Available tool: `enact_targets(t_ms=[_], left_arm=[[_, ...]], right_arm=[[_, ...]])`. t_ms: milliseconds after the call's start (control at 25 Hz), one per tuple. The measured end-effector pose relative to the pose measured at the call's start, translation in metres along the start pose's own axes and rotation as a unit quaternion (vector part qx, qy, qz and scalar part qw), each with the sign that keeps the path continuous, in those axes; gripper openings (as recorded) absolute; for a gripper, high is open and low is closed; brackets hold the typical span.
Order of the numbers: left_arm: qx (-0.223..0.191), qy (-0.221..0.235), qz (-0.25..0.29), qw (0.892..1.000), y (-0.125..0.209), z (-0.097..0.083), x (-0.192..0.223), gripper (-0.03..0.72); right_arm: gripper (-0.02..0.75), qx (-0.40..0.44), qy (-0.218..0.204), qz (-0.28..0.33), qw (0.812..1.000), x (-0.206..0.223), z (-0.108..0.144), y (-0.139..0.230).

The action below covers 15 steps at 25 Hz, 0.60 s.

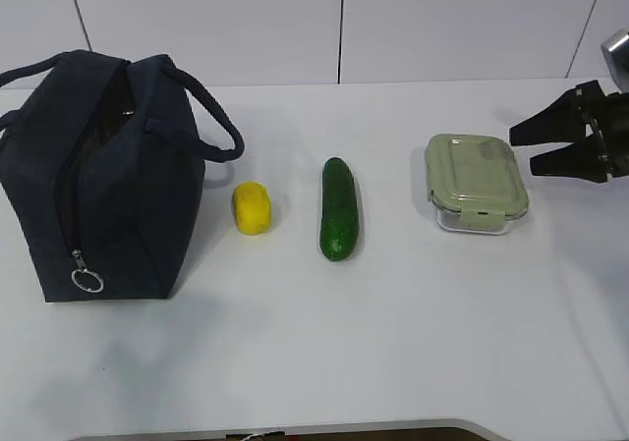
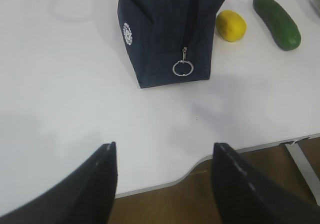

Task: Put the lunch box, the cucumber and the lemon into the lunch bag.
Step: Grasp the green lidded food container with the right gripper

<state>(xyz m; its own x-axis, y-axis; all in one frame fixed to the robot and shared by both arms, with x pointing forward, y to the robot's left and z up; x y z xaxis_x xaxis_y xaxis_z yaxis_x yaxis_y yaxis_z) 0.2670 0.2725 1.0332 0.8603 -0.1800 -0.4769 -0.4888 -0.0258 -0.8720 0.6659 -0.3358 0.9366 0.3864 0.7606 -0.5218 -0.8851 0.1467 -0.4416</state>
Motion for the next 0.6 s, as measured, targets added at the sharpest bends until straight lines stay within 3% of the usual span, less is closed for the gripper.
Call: enact_targets(t_ms=[600], left_arm=[[0.000, 0.000, 0.000, 1.000, 0.000, 0.000, 0.000, 0.438]], right_arm=[[0.581, 0.015, -0.003, 0.014, 1.000, 0.020, -0.032, 0.003]])
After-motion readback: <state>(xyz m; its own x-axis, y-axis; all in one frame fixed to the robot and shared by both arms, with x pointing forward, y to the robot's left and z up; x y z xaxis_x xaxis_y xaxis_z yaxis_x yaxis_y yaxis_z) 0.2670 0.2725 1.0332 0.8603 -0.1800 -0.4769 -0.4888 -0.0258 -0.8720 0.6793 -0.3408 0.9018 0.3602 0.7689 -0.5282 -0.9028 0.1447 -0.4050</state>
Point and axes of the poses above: a point on each arm's last joint axis where the gripper is mounted, x pointing out along that axis toward the gripper, z along the wrist's bending axis when the last joint is at zero, y = z × x, the point moved 4 cm from there along x, pointing out along that axis toward the gripper, and after that the axes turned 2 degrees about -x, right-handed, at the moved point
